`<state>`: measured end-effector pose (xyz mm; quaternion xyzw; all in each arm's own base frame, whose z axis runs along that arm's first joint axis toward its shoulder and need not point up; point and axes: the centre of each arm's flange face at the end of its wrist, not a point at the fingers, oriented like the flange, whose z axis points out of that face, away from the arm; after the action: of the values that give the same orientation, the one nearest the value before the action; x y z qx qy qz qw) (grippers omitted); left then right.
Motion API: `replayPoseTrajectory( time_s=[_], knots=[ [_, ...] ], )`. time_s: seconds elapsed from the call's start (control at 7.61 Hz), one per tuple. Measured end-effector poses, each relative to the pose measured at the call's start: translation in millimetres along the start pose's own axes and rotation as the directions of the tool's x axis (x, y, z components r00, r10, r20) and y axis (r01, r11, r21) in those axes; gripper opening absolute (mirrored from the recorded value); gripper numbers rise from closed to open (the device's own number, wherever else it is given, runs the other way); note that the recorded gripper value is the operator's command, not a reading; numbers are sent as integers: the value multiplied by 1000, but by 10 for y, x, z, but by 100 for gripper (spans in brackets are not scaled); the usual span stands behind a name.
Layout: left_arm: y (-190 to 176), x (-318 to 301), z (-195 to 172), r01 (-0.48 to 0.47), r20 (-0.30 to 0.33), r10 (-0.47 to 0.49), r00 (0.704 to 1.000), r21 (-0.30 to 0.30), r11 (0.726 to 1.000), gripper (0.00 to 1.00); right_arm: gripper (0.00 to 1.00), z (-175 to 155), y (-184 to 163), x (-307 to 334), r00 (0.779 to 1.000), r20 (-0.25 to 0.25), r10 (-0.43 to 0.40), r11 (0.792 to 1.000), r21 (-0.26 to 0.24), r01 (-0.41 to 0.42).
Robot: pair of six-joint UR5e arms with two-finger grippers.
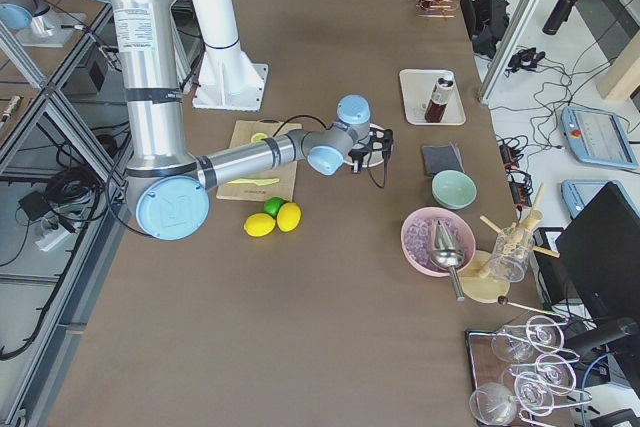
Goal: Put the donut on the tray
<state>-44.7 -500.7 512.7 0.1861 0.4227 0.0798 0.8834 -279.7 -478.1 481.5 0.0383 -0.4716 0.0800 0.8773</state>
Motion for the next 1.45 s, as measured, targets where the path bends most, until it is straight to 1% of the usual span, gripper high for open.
replayPoseTrajectory(
  time_s=[0.13, 0.39, 0.53, 0.66, 0.79, 0.92, 1.31, 1.45],
  knots=[
    [-18, 42, -15, 28, -20, -28, 999, 2, 1000, 99, 0, -56, -65, -356, 999, 46, 24, 1000, 6, -25],
    [-101, 265, -48, 107, -50, -107, 993, 5, 994, 99, 0, -76, -70, -1209, 989, 128, 77, 997, 1, -77],
    [-183, 500, -62, 158, -66, -157, 985, 5, 987, 99, 0, -90, -47, -1651, 984, 151, 97, 995, -2, -98],
    [-291, 799, -75, 214, -88, -213, 973, 4, 977, 99, 0, -142, 8, -2067, 983, 153, 106, 994, -3, -106],
    [-390, 1107, -29, 260, -114, -259, 959, -6, 966, 98, 0, -211, 127, -2519, 983, 145, 116, 993, -6, -116],
    [-455, 1367, 54, 295, -138, -294, 946, -17, 955, 98, 0, -251, 296, -3027, 981, 129, 143, 990, -11, -143],
    [-526, 1922, 284, 373, -200, -376, 905, -56, 926, 97, 0, -374, 953, -4413, 974, 76, 213, 976, 24, -215],
    [-516, 2085, 363, 385, -215, -390, 896, -64, 921, 97, 0, -403, 1142, -4778, 970, 70, 232, 971, 39, -235]
  ],
)
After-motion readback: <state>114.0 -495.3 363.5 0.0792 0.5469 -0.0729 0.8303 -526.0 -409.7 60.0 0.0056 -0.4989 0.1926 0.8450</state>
